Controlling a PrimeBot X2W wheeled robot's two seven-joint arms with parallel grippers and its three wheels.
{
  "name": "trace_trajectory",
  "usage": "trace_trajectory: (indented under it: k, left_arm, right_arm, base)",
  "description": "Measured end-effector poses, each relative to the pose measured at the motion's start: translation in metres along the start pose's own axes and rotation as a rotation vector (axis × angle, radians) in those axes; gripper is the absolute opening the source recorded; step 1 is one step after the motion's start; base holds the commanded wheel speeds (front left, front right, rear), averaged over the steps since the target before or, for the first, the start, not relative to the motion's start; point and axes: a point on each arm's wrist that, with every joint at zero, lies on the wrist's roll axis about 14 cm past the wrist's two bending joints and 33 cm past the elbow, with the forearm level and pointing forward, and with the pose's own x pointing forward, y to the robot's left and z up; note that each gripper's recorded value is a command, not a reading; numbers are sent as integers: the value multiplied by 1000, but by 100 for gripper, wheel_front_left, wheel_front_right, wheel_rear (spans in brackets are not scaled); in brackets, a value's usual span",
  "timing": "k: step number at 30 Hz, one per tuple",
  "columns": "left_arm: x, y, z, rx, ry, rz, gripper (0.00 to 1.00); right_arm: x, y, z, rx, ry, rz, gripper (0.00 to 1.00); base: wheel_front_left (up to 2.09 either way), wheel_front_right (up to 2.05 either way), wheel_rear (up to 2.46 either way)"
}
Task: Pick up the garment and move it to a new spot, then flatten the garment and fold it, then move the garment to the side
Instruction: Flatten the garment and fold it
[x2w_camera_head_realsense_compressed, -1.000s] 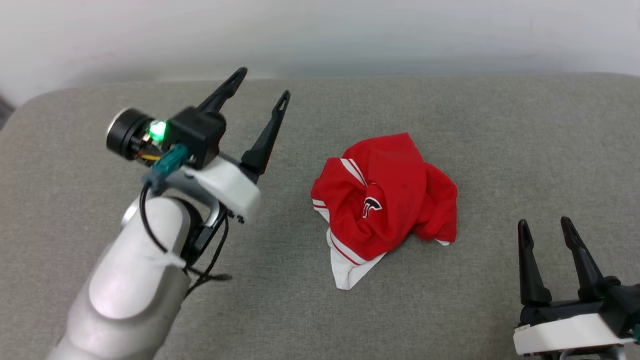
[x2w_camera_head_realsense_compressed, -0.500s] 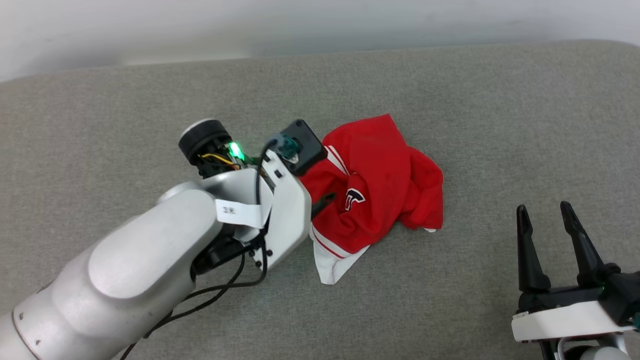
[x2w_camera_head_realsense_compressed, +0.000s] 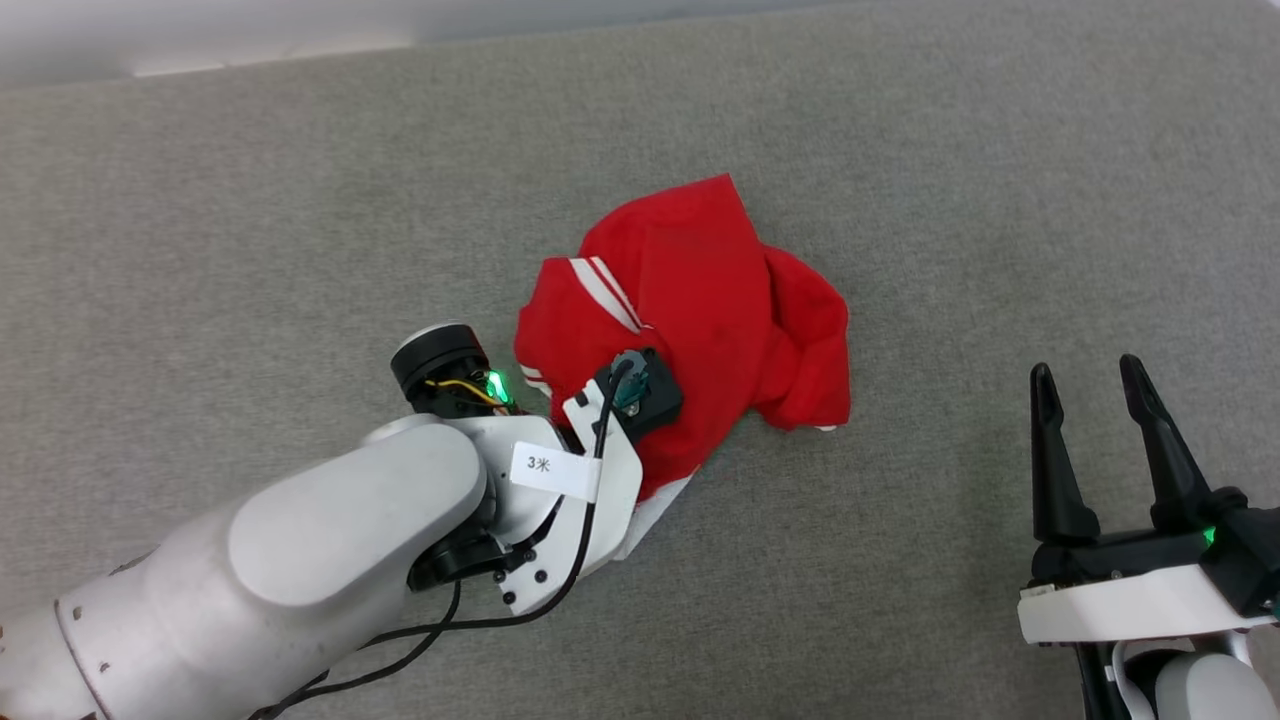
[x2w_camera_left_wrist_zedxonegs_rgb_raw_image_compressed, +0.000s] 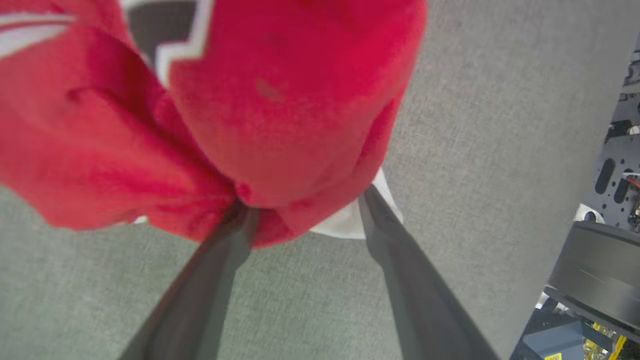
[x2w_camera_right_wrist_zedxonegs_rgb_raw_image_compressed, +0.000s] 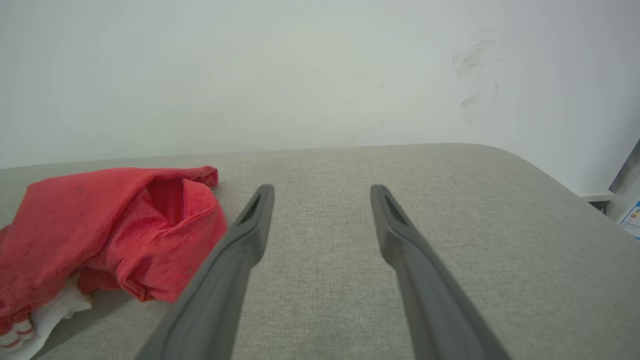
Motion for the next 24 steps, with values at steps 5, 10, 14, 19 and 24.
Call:
trace_trajectory:
  k: [5,10,14,19,24]
  left_arm:
    - [20,-19,-26,17,137,-75,100]
    - [23,-21,-30,46,176,-93,34]
    - [21,-19,-26,33,128,-85,0]
    - [4,-6,0,37,-17,-27,0]
    - [-38,33,24,24,-172,120,0]
  right_arm:
    - [3,-6,-8,-5,19,-17,100]
    - [4,-12,-12,-8,32,-33,100]
    - [5,-12,-10,-7,25,-34,100]
    - [5,-7,-3,-2,4,-20,100]
    - [3,4,4,9,-14,11,100]
  base:
    - [0,0,0]
    - [0,0,0]
    - [0,0,0]
    - [0,0,0]
    - [0,0,0]
